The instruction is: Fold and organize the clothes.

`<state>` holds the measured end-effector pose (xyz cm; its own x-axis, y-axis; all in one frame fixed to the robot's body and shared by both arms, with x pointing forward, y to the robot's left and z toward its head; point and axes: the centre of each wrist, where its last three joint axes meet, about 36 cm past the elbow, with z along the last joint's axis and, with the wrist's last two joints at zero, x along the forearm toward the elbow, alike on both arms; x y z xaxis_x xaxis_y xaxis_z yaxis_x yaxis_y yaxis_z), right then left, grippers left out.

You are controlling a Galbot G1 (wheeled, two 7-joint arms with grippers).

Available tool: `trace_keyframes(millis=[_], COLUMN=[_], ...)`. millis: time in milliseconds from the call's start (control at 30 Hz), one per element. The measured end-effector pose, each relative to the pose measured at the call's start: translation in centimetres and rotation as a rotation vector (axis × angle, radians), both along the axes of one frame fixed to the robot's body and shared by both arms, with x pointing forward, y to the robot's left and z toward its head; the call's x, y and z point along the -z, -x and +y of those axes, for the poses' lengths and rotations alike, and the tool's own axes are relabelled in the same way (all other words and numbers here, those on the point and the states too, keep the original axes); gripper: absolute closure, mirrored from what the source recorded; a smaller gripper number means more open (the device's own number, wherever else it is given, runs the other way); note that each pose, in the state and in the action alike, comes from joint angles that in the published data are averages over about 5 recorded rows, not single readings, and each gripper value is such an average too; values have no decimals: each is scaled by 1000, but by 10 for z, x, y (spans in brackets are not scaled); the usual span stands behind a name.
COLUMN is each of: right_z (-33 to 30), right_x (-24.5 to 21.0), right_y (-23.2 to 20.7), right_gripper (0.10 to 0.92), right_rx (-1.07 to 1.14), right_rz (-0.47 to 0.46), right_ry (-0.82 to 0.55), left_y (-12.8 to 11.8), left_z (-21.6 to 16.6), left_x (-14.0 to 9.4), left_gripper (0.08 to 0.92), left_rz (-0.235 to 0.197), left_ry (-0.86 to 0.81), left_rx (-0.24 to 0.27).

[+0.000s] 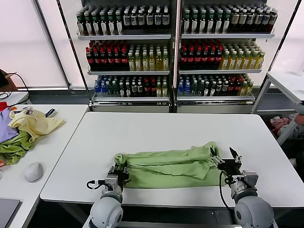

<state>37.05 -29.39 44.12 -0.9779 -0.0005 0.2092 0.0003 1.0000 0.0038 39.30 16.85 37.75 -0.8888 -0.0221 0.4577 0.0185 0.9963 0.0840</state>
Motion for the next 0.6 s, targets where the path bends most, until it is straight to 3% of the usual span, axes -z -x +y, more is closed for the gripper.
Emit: trace_keyframes(millis=[200, 600], right_z=[-5, -8], right_x=[-4, -11], right_y=[0, 2], right_gripper=[200, 200], right_rx=[18, 29], right_rz=[-16, -40], right_ry=[-8, -22], left_y=[-9, -33], left_z=[24, 115], left_x=[-8, -60], left_gripper=[841, 846], left_rz=[-25, -181], left_ry=[29, -23], left_rx=[-44, -145])
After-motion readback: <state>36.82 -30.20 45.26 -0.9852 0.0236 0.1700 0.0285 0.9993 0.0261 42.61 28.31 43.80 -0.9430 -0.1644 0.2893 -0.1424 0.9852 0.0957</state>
